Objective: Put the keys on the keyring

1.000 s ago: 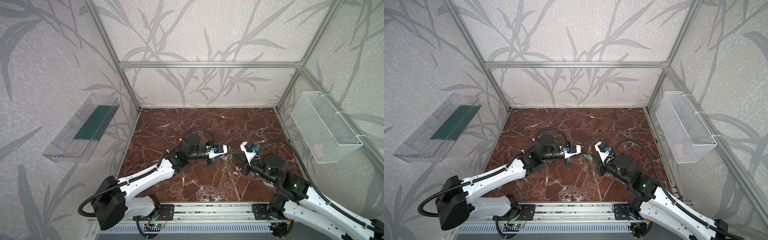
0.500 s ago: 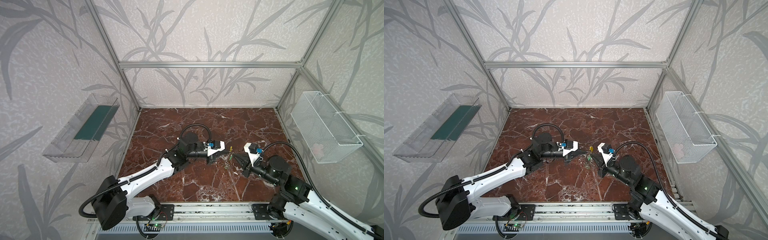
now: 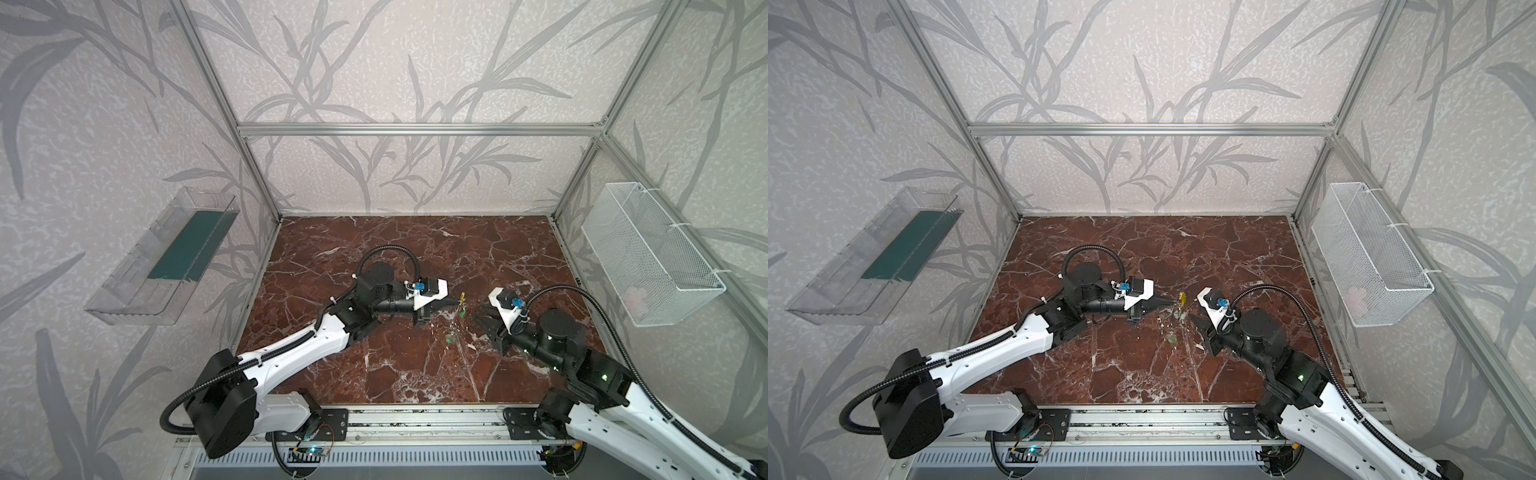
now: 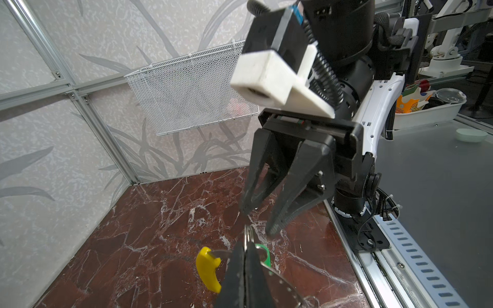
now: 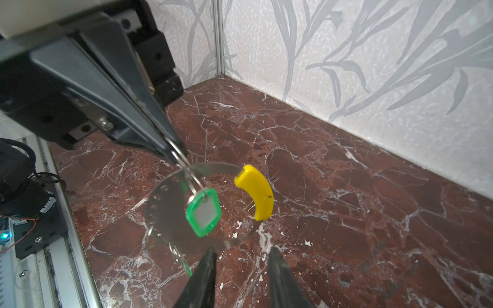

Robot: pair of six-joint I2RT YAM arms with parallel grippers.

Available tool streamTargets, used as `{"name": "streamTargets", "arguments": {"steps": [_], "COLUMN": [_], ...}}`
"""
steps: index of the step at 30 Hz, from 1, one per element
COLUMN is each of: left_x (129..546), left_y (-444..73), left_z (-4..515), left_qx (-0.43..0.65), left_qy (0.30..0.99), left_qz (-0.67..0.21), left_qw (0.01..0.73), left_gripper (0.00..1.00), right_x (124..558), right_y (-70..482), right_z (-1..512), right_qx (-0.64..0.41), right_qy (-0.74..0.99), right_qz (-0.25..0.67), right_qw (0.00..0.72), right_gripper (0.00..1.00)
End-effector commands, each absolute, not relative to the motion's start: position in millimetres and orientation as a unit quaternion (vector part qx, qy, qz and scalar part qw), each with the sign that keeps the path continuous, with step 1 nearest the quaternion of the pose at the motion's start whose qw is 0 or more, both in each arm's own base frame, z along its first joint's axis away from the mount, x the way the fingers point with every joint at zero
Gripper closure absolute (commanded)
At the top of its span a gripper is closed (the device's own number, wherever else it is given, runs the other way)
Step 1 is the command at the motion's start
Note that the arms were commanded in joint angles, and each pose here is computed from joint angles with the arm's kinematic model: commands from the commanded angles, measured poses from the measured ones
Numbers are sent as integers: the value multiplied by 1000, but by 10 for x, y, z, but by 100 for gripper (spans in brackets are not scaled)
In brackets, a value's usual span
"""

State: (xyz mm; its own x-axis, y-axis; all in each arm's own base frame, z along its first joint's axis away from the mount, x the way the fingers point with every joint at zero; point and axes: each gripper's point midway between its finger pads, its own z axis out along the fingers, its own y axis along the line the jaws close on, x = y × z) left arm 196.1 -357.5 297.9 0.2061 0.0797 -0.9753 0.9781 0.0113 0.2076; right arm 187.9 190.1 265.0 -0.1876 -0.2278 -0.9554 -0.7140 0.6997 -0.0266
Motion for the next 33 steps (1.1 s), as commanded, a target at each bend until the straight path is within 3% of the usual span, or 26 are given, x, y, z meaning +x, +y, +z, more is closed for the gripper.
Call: {"name": "streamTargets", "arguments": {"steps": [1,11,24,33], "left_x": [1940,1874,1854,1848], "left_y": [-3607,-3606,-3612,-3612], "left_z": [3226,3246,3249,3260], "left_qx": [565,569,572,574], "left_qy": [437,431,429,426], "left_qz": [-435,-454,-459,-460], "left_qw": [549,533,528,526], "left_gripper": [100,100,100,100], "right_x": [1835,1828,1816,1815], "right_y": [1914,2119,2229,2231], "right_z": [2897,3018,3089,3099], "right_qx": [-351,-422,-434,-440], "right_qy": [708,668,644,638], "right_qz": [212,207,238,237], "right_qw": [575,577,584,585], "right_gripper": [70,75,82,92]}}
